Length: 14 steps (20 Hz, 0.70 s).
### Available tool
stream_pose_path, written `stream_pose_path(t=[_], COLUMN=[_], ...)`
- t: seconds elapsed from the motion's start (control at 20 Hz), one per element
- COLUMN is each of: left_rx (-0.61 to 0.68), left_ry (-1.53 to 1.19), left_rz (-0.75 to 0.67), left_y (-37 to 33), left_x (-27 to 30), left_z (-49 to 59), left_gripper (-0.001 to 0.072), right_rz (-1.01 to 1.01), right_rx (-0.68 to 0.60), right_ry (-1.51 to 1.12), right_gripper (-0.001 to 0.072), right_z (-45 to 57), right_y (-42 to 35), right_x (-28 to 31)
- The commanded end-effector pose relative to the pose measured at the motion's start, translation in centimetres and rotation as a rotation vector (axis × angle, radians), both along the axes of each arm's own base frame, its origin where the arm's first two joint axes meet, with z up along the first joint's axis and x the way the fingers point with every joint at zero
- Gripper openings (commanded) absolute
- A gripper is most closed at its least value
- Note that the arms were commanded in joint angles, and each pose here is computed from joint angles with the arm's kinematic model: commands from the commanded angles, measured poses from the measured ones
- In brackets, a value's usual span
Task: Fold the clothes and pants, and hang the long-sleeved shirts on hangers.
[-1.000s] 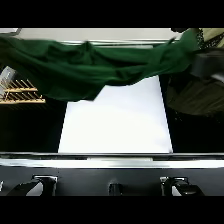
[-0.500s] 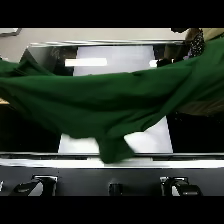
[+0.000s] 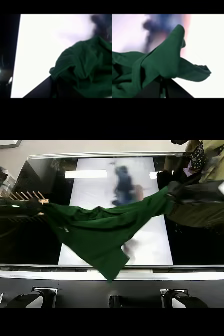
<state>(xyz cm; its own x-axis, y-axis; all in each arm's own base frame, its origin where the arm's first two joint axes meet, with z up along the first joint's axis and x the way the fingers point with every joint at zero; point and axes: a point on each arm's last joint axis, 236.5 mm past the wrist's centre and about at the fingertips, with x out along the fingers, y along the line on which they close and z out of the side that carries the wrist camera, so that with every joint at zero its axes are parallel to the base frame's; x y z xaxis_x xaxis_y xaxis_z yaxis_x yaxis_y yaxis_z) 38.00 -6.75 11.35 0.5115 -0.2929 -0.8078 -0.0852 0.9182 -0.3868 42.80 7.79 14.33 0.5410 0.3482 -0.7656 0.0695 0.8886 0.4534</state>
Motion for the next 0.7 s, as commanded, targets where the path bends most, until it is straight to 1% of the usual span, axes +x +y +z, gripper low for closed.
stream_pose_path(t=[0.0, 0.15, 0.25, 0.3, 0.35, 0.4, 0.45, 0.5, 0.55, 0.65], left_rx=[0.008, 0.013, 0.014, 0.015, 0.017, 0.016, 0.016, 0.013, 0.011, 0.007], left_ry=[0.096, 0.130, 0.159, 0.167, 0.172, 0.170, 0.160, 0.156, 0.155, 0.177], left_rz=[0.025, 0.057, 0.057, 0.054, 0.046, 0.042, 0.041, 0.044, 0.043, 0.037], left_y=[-0.8, -0.5, -0.5, -0.5, -0.6, -0.6, -0.6, -0.4, -0.2, 0.2], left_x=[3.8, 6.5, 7.5, 7.9, 8.3, 8.6, 9.0, 9.2, 9.3, 9.2], left_z=[-10.8, -15.5, -17.1, -17.5, -17.7, -17.4, -16.9, -16.3, -15.7, -14.8], left_gripper=[0.0017, 0.0018, 0.0017, 0.0017, 0.0017, 0.0017, 0.0017, 0.0017, 0.0018, 0.0018], right_rz=[-0.068, -0.174, -0.236, -0.255, -0.263, -0.259, -0.228, -0.183, -0.121, -0.026], right_rx=[0.122, 0.265, 0.327, 0.350, 0.372, 0.388, 0.395, 0.395, 0.380, 0.335], right_ry=[0.104, 0.126, 0.120, 0.124, 0.128, 0.132, 0.148, 0.158, 0.144, 0.108], right_gripper=[0.0030, 0.0030, 0.0031, 0.0044, 0.0126, 0.0242, 0.0325, 0.0364, 0.0378, 0.0375], right_z=[-10.5, -15.3, -16.8, -17.3, -17.2, -16.8, -16.1, -15.0, -13.5, -10.2], right_y=[1.3, 2.3, 2.5, 2.6, 2.8, 3.1, 3.1, 2.6, 1.4, -2.3], right_x=[6.8, 10.4, 11.9, 12.3, 12.4, 12.3, 11.8, 11.0, 10.1, 7.6])
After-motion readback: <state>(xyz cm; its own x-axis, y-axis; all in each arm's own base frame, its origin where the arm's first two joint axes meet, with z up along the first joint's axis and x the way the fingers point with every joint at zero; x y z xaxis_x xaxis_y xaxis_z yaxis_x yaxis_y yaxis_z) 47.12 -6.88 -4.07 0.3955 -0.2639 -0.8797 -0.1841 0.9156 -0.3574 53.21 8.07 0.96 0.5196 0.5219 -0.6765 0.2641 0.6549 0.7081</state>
